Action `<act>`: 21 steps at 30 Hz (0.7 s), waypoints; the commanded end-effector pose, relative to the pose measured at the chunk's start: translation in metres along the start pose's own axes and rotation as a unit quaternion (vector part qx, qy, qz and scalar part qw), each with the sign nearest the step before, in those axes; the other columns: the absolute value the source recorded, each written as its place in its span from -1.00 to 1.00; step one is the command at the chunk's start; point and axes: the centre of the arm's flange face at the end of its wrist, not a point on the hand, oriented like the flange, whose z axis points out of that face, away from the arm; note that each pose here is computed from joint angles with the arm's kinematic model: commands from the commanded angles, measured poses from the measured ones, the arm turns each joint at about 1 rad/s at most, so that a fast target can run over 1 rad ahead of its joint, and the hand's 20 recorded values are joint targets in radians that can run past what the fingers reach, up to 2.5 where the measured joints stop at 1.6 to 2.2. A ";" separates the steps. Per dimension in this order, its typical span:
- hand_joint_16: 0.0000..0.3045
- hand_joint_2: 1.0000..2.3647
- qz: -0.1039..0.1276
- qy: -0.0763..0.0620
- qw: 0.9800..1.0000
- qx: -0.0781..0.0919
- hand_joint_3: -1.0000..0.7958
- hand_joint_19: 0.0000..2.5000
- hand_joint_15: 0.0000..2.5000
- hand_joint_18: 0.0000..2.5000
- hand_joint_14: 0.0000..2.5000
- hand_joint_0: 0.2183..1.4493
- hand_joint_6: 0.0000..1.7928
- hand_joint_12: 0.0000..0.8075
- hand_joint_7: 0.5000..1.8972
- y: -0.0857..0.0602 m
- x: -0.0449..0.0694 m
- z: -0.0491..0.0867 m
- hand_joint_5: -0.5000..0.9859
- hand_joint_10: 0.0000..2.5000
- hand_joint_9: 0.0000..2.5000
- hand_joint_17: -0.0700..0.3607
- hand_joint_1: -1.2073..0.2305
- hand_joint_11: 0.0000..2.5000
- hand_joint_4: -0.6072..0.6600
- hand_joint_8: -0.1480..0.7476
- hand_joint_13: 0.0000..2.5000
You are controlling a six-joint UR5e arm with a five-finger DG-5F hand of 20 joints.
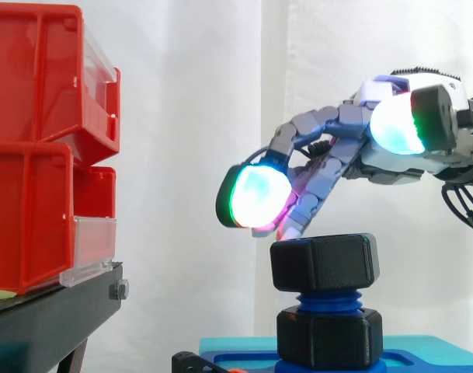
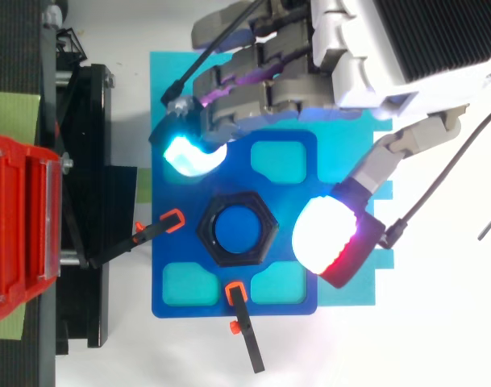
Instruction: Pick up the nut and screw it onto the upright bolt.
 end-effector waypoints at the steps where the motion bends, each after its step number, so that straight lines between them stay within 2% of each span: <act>1: -0.78 -1.00 0.004 -0.002 1.000 -0.008 -0.44 -1.00 -1.00 -0.69 -1.00 -0.57 -0.44 -0.24 -0.80 0.003 0.001 0.003 -0.52 -1.00 -0.29 -0.33 0.37 -1.00 0.22 -0.13 -0.49; 5: -0.78 -1.00 0.009 0.004 1.000 -0.008 -0.44 -1.00 -1.00 -0.71 -1.00 -0.57 -0.44 -0.24 -0.80 0.007 0.008 0.002 -0.51 -1.00 -0.30 -0.32 0.38 -1.00 0.23 -0.13 -0.50; 7: -0.78 -1.00 0.015 0.011 1.000 -0.006 -0.44 -1.00 -1.00 -0.73 -1.00 -0.57 -0.44 -0.25 -0.80 0.008 0.018 -0.002 -0.51 -1.00 -0.32 -0.33 0.38 -1.00 0.23 -0.14 -0.52; 10: -0.79 -1.00 0.024 0.012 1.000 -0.005 -0.44 -1.00 -1.00 -0.75 -1.00 -0.57 -0.44 -0.26 -0.81 0.008 0.032 -0.006 -0.50 -1.00 -0.32 -0.33 0.38 -1.00 0.23 -0.15 -0.53; 13: -0.79 -1.00 0.029 0.002 1.000 -0.009 -0.44 -1.00 -1.00 -0.75 -1.00 -0.57 -0.44 -0.25 -0.81 0.008 0.030 -0.004 -0.50 -1.00 -0.33 -0.34 0.38 -1.00 0.22 -0.14 -0.53; 18: -0.79 -1.00 0.032 0.003 0.999 -0.008 -0.44 -1.00 -1.00 -0.74 -1.00 -0.57 -0.44 -0.25 -0.79 0.008 0.031 -0.005 -0.50 -1.00 -0.33 -0.33 0.38 -1.00 0.24 -0.14 -0.53; 21: -0.78 -1.00 0.032 0.001 0.999 -0.008 -0.44 -1.00 -1.00 -0.74 -1.00 -0.57 -0.44 -0.24 -0.70 0.007 0.030 -0.004 -0.49 -1.00 -0.33 -0.33 0.39 -1.00 0.26 -0.13 -0.53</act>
